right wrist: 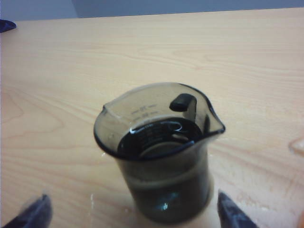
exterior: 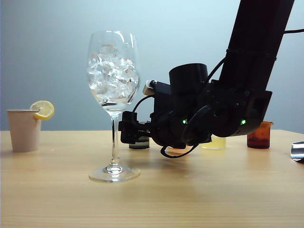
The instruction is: Pick up the first measuring cup from the left, pour the coconut rum inside into the goblet, and finally put the measuring cup back in its original place.
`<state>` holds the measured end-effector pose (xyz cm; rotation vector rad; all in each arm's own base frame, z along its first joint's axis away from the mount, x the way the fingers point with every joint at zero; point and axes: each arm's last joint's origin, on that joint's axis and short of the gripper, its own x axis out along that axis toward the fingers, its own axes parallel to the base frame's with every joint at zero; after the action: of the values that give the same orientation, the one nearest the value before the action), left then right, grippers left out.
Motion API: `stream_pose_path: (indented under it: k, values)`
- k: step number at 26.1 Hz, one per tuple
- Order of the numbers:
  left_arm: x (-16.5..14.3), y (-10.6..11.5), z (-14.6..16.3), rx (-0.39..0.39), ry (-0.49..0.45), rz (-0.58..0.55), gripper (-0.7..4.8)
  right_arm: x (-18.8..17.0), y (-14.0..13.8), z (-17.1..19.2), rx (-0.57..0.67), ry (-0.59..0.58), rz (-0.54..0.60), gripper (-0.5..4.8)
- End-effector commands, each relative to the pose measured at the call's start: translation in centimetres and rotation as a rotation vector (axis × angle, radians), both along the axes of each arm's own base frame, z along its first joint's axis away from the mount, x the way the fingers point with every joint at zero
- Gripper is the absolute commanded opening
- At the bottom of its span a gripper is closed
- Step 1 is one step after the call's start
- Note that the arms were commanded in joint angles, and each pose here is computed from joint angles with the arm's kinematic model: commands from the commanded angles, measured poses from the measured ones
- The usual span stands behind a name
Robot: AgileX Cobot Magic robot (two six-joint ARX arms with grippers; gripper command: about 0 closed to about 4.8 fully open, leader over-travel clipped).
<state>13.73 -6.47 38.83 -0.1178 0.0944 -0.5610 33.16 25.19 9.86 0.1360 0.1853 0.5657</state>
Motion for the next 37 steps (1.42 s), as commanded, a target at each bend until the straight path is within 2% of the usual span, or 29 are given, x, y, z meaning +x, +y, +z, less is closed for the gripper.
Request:
stream_pose_path:
  k: [1, 13, 25, 37]
  values:
    - [-0.1, 0.0, 0.4, -0.013, -0.021, -0.006, -0.06, 0.2, 0.2, 0.4, 0.013, -0.018, -0.032, 4.59]
    - [-0.1, 0.0, 0.4, -0.012, -0.021, -0.005, -0.06, -0.1, 1.4, -0.1, -0.015, 0.005, -0.059, 4.59]
    - [-0.1, 0.0, 0.4, -0.012, -0.021, -0.005, -0.06, -0.2, 2.3, -0.6, -0.018, 0.005, -0.158, 4.58]
    - [-0.1, 0.0, 0.4, -0.012, -0.021, -0.005, -0.06, 0.3, 3.6, 0.1, -0.018, 0.005, -0.149, 4.58]
